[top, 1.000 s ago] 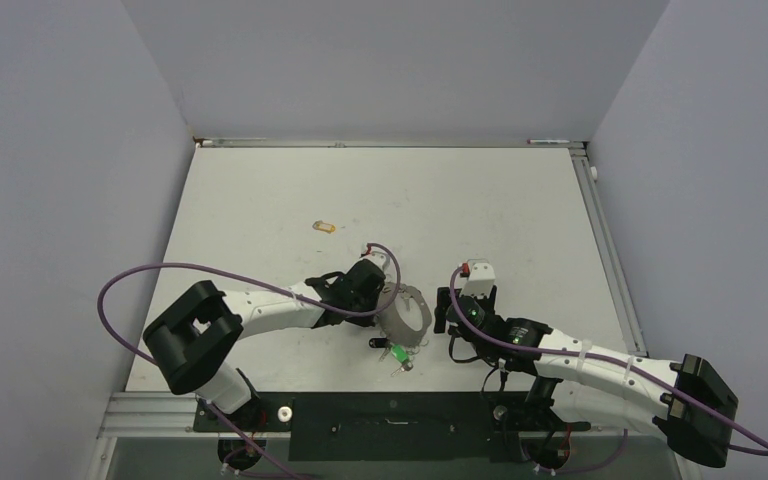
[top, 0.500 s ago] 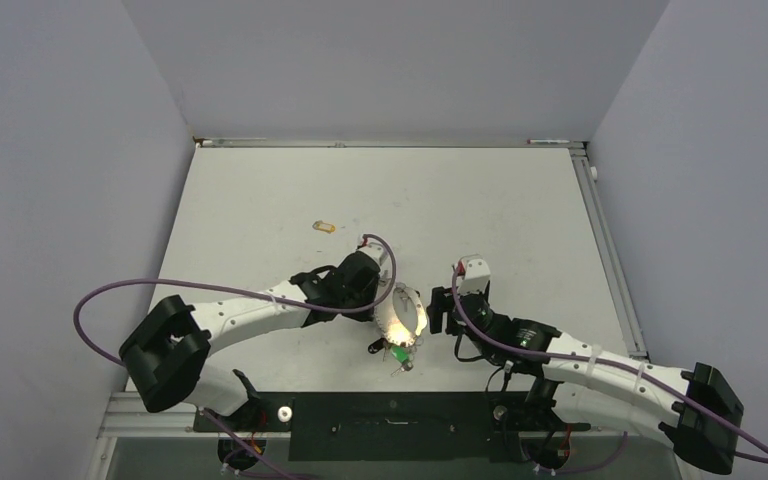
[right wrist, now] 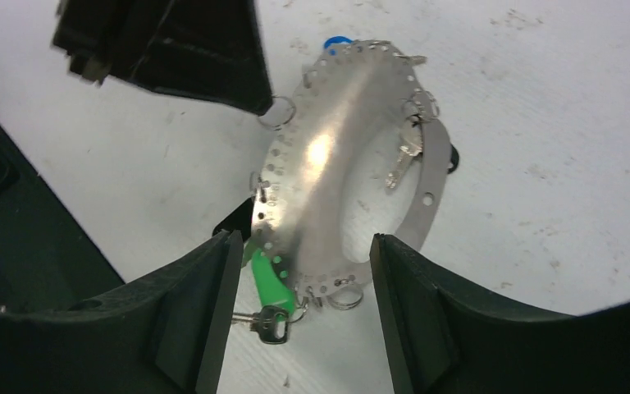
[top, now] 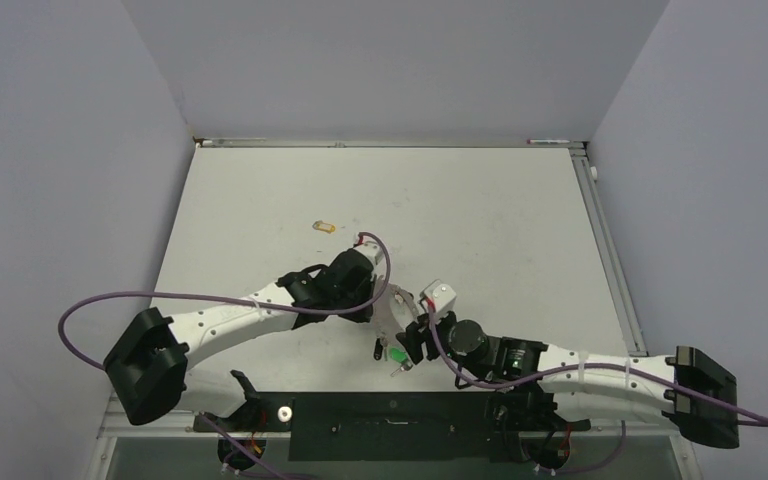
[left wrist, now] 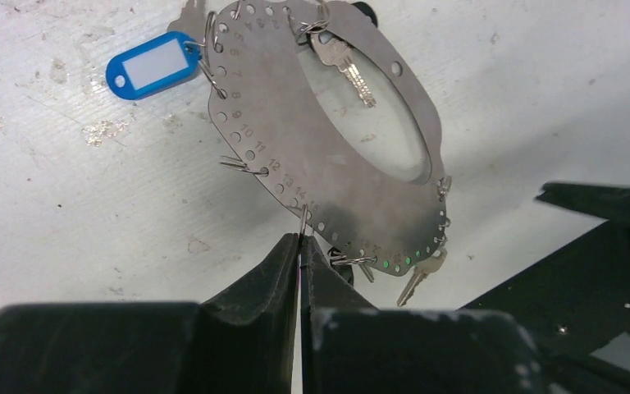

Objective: Put the keys on the keyring

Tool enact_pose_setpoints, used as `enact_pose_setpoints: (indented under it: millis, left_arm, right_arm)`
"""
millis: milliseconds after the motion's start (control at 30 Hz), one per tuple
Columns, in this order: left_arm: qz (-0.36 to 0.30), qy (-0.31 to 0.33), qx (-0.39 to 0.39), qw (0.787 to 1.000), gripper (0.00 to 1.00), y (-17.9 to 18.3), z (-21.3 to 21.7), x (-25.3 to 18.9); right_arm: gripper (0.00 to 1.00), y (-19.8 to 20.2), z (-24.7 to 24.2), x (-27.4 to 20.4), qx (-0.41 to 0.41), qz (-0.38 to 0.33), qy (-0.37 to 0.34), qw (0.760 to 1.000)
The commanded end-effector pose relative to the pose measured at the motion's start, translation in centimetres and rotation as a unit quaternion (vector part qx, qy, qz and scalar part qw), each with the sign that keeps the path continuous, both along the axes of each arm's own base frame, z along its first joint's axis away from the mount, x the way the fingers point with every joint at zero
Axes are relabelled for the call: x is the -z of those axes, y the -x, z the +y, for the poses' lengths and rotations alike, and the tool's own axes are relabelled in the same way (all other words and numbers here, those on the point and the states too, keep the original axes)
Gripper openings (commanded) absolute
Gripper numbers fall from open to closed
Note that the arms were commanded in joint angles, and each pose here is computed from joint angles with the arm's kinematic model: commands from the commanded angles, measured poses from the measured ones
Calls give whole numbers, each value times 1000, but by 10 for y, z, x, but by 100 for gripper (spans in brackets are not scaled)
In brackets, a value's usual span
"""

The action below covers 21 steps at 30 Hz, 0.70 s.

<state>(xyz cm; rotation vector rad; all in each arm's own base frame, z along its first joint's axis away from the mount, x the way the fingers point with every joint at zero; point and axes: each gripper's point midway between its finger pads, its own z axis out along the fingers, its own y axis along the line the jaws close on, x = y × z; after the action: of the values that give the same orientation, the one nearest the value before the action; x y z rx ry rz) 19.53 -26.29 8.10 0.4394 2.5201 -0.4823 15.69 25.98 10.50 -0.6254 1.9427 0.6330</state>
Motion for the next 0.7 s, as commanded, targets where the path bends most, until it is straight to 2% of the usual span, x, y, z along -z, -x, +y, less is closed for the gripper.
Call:
enact_pose_setpoints:
  millis: [0, 300, 667]
  left_arm:
    - [-24, 74, 11, 997, 0, -4, -22, -47]
    - [-32, 123, 8, 992, 0, 0, -28, -75]
    - [-30, 135, 5, 990, 0, 0, -31, -77]
  right_arm:
    - [60, 3, 20, -25, -26, -93, -25, 995]
    - [61, 6, 22, -35, -23, -180, -14, 983]
    - [65, -3, 43, -18, -8, -236, 38, 971]
